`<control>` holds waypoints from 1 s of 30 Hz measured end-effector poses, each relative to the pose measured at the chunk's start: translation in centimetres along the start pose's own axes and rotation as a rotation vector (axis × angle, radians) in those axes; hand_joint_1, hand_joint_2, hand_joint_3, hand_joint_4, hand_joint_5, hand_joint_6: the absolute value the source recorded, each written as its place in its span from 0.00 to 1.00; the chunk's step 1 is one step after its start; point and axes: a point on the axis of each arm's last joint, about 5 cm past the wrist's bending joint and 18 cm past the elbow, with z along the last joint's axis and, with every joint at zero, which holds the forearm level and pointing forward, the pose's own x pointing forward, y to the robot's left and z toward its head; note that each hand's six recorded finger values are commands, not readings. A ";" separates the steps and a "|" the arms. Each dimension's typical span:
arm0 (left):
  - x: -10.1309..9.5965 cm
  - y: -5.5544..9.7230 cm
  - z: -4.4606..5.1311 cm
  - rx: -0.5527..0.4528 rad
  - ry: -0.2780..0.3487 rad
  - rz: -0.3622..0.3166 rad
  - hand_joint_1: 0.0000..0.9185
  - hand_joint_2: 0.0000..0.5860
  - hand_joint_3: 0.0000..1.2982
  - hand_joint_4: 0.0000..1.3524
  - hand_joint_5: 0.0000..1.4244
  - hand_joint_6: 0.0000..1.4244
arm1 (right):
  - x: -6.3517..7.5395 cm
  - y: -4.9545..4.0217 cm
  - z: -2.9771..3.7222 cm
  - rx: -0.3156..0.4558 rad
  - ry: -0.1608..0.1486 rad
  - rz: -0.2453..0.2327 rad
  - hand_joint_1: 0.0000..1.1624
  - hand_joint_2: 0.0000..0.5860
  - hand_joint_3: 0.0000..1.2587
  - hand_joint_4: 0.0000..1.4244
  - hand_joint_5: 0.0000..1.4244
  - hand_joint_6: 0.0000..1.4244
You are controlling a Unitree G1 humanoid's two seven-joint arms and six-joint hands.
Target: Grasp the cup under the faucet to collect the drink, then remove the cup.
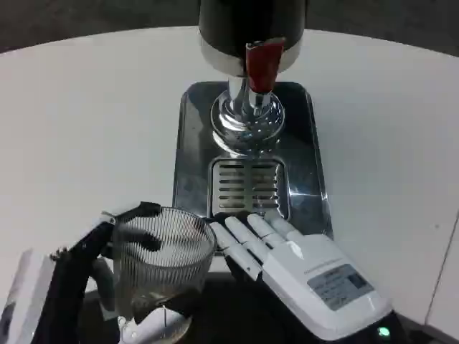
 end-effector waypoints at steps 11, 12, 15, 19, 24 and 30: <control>0.0 0.0 -0.01 -0.001 0.002 -0.004 0.64 0.37 0.80 0.84 0.79 0.79 | -0.1 0.06 0.05 0.006 0.003 0.002 0.54 0.61 0.00 0.00 0.00 0.00; 0.0 0.0 0.00 -0.001 0.001 -0.004 0.64 0.37 0.80 0.84 0.79 0.79 | -0.1 0.06 0.05 0.006 0.003 0.002 0.54 0.61 0.00 0.00 0.00 0.00; 0.0 0.0 0.00 -0.001 -0.001 -0.006 0.64 0.37 0.80 0.84 0.79 0.79 | 0.0 0.05 0.07 0.008 0.003 0.001 0.54 0.61 0.00 0.00 0.00 0.00; 0.2 0.0 -0.09 -0.005 -0.002 -0.008 0.64 0.37 0.80 0.84 0.79 0.79 | 0.0 0.03 0.07 0.006 0.010 0.002 0.54 0.61 0.00 0.00 0.00 0.00; 0.8 -0.3 -0.39 -0.036 -0.008 -0.004 0.64 0.37 0.80 0.84 0.79 0.80 | -0.3 0.01 0.05 0.001 0.068 -0.005 0.54 0.61 0.00 0.00 0.00 0.00; 1.4 -0.9 -0.69 -0.060 -0.027 -0.026 0.63 0.36 0.80 0.84 0.80 0.84 | -1.4 -0.34 0.00 -0.016 0.180 -0.022 0.54 0.61 0.00 0.00 0.00 0.00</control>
